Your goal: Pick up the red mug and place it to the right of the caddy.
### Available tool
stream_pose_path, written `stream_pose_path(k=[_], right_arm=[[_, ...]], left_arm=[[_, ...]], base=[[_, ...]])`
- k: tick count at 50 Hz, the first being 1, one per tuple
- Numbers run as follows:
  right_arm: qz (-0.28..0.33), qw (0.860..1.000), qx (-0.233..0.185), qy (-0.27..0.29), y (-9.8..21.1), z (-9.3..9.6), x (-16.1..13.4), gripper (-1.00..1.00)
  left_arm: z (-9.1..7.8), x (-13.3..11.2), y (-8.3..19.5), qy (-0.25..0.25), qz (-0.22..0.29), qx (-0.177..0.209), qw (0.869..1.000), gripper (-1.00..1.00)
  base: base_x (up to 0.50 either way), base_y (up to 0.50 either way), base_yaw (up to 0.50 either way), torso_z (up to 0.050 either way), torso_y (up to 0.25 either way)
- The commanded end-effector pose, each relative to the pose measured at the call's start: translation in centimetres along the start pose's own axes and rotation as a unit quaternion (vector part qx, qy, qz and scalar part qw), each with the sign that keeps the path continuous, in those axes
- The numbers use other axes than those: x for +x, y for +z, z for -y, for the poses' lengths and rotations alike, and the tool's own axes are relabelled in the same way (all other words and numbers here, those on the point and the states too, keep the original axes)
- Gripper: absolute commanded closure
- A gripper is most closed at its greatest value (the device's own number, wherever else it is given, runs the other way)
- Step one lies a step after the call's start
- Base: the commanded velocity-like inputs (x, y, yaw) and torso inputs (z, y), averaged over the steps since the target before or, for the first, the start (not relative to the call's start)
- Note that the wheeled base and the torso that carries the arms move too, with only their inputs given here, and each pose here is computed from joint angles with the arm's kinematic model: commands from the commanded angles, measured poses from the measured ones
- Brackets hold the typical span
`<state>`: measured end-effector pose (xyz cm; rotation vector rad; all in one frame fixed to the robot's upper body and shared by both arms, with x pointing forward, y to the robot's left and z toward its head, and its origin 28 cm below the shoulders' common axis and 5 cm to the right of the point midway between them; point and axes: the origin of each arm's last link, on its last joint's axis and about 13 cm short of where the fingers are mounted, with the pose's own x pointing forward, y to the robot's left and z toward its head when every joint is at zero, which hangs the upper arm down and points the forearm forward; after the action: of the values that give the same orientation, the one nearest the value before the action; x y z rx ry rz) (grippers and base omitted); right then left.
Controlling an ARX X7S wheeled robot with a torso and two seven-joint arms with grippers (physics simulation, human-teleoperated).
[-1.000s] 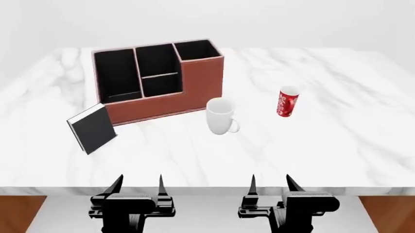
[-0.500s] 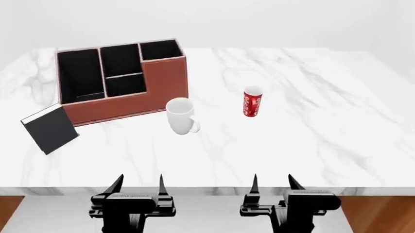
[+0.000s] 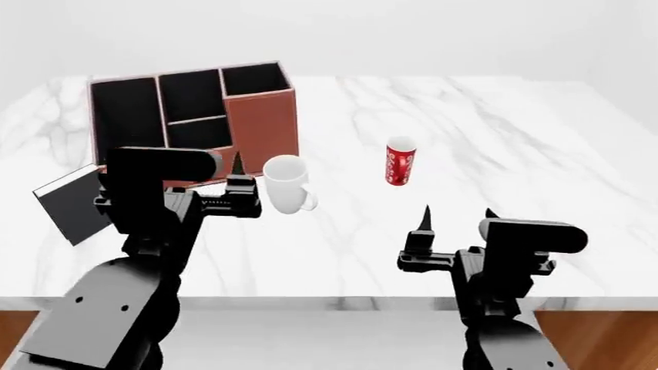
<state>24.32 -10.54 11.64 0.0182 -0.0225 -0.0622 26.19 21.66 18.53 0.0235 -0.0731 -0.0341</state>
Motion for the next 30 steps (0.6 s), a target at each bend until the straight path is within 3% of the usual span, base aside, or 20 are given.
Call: stream_pose_path(k=[1,12,30], right_arm=[[0.000,1.000,-0.019,-0.002,2.4,-0.1,0.5,-1.00],[-0.010,1.000,-0.016,0.002,1.6,0.0,0.6,-1.00],[-0.013,1.000,-0.019,0.004,1.3,0.0,0.8,-1.00]], left_arm=[[-0.5,0.3,5.4,-0.013,0.018,0.018,1.000,-1.00],[-0.6,0.6,5.2,-0.012,0.017,0.020,1.000,-1.00],[-0.5,0.7,5.3,-0.014,0.017,0.027,0.999,-1.00]], base=[[0.00,0.00,0.00,0.000,0.000],[0.01,0.00,0.00,0.000,0.000],[0.50,0.00,0.00,0.000,0.000]])
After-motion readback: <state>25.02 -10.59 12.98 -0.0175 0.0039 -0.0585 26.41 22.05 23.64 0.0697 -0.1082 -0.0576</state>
